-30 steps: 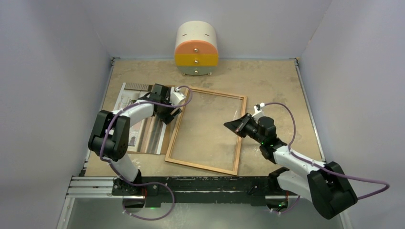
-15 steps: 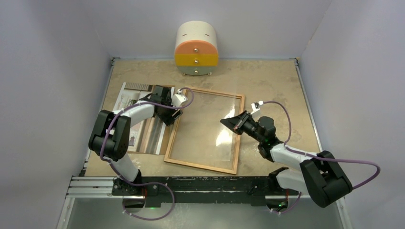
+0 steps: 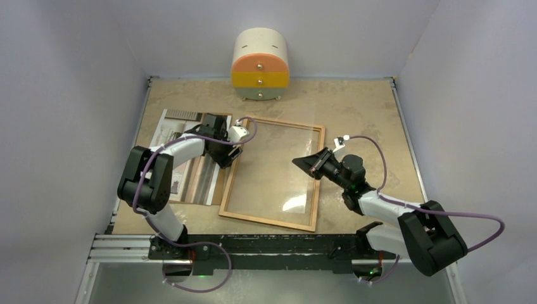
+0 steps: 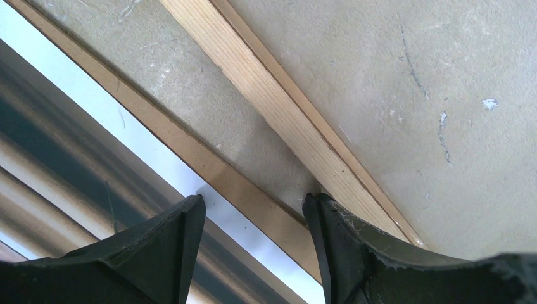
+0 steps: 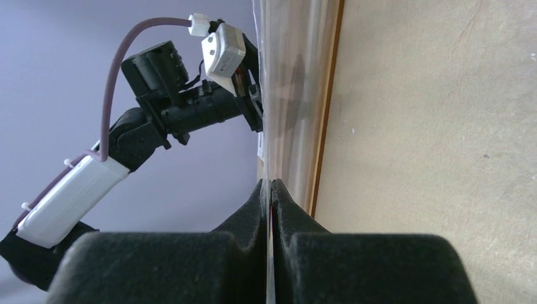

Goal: Put the photo into the frame
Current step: Place the photo frame item in the photo frame.

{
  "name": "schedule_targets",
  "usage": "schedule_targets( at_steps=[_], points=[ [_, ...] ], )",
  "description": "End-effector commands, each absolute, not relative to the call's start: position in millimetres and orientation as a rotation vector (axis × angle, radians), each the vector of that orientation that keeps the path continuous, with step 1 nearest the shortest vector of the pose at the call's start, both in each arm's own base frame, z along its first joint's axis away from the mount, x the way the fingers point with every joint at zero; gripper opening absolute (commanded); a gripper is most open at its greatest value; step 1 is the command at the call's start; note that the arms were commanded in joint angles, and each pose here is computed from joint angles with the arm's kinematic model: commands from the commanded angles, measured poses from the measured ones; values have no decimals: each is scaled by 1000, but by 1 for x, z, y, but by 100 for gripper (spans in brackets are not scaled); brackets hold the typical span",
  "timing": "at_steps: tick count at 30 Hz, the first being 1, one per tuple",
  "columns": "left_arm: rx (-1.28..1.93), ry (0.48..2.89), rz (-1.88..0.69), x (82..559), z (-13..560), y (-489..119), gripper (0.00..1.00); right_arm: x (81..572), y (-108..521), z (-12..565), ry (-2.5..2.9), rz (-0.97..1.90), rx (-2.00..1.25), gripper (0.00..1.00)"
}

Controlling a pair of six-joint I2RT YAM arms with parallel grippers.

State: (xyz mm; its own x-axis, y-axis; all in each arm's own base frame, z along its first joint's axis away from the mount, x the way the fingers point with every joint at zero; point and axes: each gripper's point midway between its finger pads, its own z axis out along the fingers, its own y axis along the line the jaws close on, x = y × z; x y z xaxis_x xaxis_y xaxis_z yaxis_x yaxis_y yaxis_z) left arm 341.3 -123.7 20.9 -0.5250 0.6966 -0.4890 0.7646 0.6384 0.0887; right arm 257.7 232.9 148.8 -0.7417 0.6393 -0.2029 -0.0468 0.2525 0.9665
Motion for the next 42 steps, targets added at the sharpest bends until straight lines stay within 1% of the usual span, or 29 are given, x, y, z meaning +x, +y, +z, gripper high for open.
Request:
schedule_targets(
  at_steps=[1,11,16,27,33,42],
  points=[
    [1177,2352,-243,337,27,-132,64,261,232,158,1927,1512,523,0],
    [1180,2350,-243,337,27,-132,64,256,229,129,2022,1456,562,0],
    [1173,2352,-237,337,26,-132,63,248,217,113,2036,1395,618,0],
    [1166,2365,-252,335,22,-132,63,254,224,121,2020,1399,507,0],
    [1167,2367,-259,334,22,-133,63,256,225,120,2002,1419,520,0],
    [1164,2376,-259,334,19,-133,63,260,224,108,2056,1343,494,0]
  ],
)
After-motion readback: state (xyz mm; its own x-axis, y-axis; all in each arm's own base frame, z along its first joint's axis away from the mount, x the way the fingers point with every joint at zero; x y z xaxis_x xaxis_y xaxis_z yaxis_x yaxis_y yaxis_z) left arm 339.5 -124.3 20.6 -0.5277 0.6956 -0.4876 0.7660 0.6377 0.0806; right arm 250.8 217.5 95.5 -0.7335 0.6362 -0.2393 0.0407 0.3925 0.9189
